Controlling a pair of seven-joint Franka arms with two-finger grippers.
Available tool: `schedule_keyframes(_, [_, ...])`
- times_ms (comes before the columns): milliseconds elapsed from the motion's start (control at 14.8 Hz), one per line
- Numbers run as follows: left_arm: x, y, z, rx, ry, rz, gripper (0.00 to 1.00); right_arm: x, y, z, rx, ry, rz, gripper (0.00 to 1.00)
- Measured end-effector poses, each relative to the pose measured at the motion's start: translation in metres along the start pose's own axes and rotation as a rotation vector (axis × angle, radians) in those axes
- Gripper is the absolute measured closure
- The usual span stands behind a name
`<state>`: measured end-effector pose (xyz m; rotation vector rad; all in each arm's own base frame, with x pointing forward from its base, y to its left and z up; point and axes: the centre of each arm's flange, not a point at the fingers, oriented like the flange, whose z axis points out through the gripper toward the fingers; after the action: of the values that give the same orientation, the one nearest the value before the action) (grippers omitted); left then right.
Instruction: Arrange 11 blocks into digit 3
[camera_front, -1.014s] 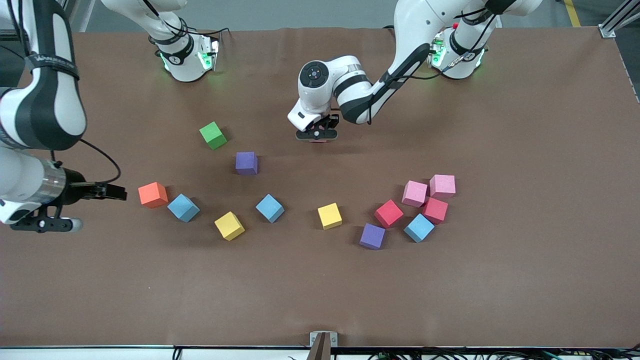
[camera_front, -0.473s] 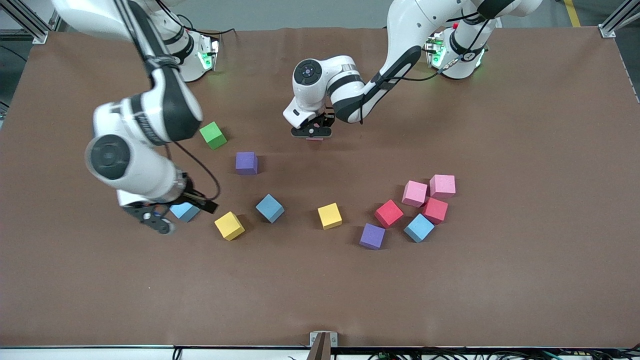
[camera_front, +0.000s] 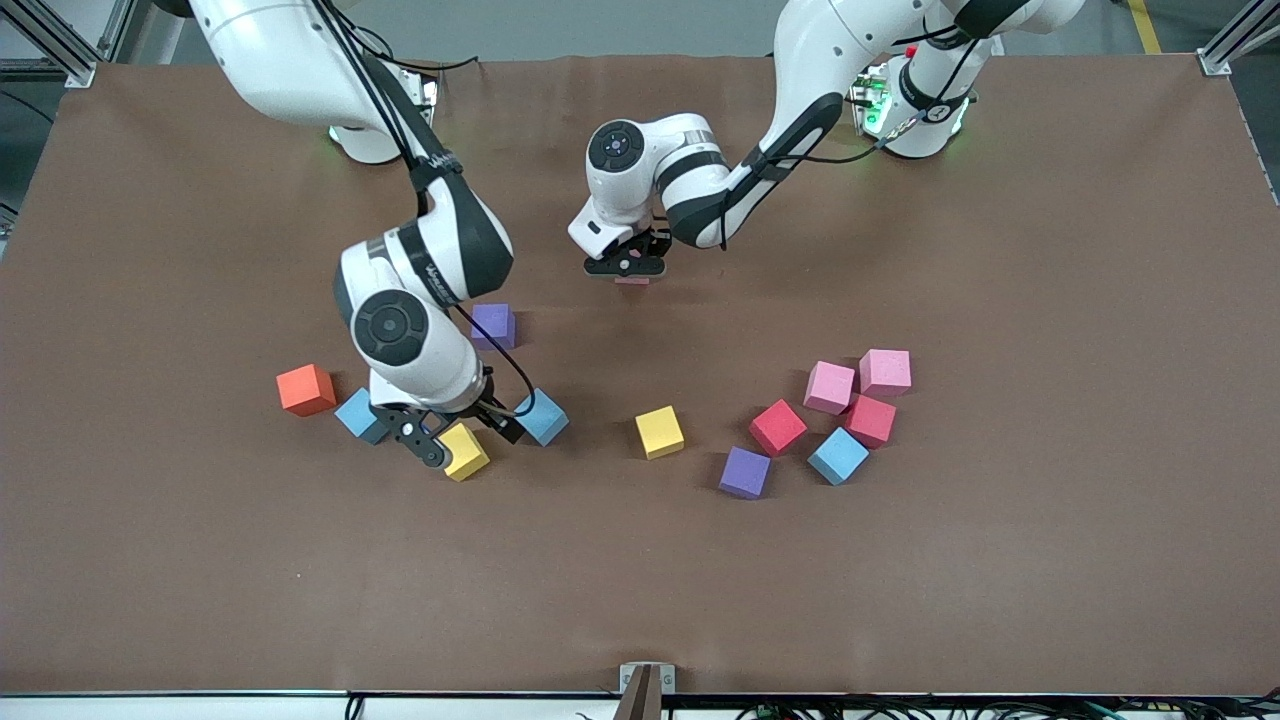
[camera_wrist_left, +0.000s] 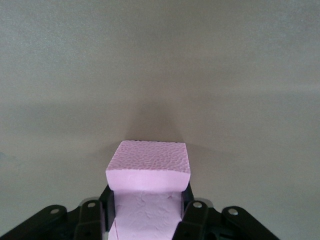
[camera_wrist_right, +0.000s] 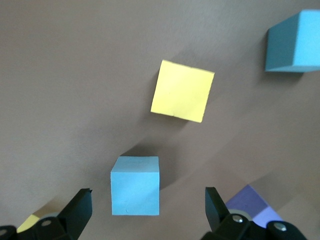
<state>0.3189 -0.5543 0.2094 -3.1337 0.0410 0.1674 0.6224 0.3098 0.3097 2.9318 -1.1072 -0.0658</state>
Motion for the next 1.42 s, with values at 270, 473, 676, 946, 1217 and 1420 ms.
schedule_keyframes(270, [0.001, -0.002, 0.001, 0.006, -0.001, -0.006, 0.48, -0.024, -0.012, 0.038, 0.011, 0.010, 0.006, 0.00])
schedule_keyframes(473, [0.002, -0.002, 0.001, 0.009, -0.002, -0.008, 0.48, -0.029, -0.007, 0.064, 0.031, 0.022, 0.004, 0.00])
schedule_keyframes(676, [0.002, -0.003, 0.001, 0.010, -0.002, -0.009, 0.48, -0.039, -0.007, 0.074, 0.037, 0.025, 0.002, 0.00])
schedule_keyframes(946, [0.005, -0.004, 0.001, 0.010, 0.001, -0.013, 0.33, -0.050, -0.011, 0.085, 0.046, 0.029, 0.004, 0.00])
schedule_keyframes(1217, [0.020, -0.009, -0.018, 0.011, 0.021, -0.034, 0.00, -0.048, -0.011, 0.097, 0.048, 0.034, 0.007, 0.00])
schedule_keyframes(1420, [0.043, -0.026, -0.058, 0.023, 0.061, -0.055, 0.00, -0.046, -0.010, 0.103, 0.042, 0.035, 0.010, 0.13])
